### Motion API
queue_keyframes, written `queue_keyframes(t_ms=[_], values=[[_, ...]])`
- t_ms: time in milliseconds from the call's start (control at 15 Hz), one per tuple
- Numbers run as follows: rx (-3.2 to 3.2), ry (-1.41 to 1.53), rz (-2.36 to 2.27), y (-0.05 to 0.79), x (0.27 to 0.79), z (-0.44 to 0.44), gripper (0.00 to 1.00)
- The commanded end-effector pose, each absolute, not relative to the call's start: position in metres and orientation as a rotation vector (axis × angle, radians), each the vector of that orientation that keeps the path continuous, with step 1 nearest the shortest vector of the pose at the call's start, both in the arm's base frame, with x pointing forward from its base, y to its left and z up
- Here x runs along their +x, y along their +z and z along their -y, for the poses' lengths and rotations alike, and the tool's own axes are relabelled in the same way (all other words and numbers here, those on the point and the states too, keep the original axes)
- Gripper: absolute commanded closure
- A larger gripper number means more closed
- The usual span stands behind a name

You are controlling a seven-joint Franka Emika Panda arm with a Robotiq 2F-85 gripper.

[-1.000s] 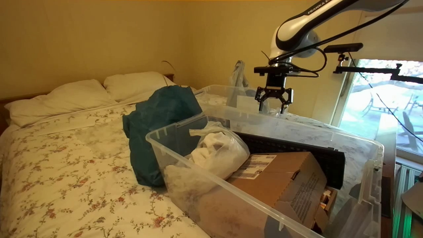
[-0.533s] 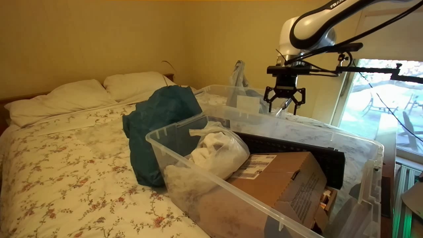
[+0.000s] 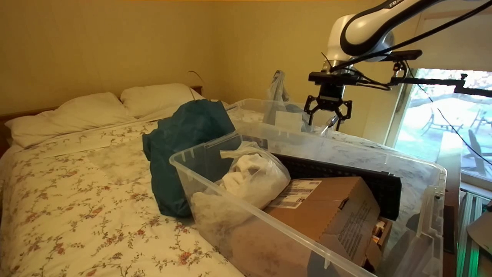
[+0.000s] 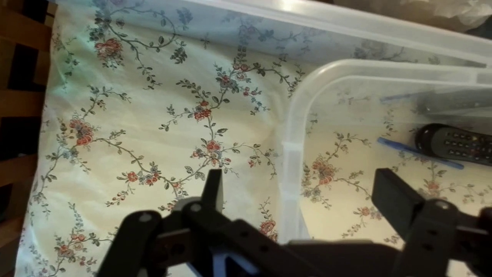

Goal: Pull the right container closer to the edge, remove a plastic bag from the right container and put it in the left container

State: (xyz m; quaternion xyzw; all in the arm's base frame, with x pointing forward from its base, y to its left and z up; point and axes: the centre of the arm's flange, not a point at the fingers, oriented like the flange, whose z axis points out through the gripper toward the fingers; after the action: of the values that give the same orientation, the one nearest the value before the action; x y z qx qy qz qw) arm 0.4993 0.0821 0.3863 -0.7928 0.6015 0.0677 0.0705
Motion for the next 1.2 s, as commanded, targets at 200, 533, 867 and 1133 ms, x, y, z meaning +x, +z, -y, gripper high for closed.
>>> queue_keyframes(t_ms=[200, 533, 867, 1133], values=[[-2.319, 0.057, -1.795, 0.374, 0.518, -0.08, 0.0], [-2.413, 0.073, -1.81, 0.354, 0.506, -0.072, 0.0], [-2.389, 0.062, -1.825, 0.347, 0.508, -0.072, 0.41], [-2.376, 0.065, -1.837, 0.348, 0.508, -0.069, 0.68]])
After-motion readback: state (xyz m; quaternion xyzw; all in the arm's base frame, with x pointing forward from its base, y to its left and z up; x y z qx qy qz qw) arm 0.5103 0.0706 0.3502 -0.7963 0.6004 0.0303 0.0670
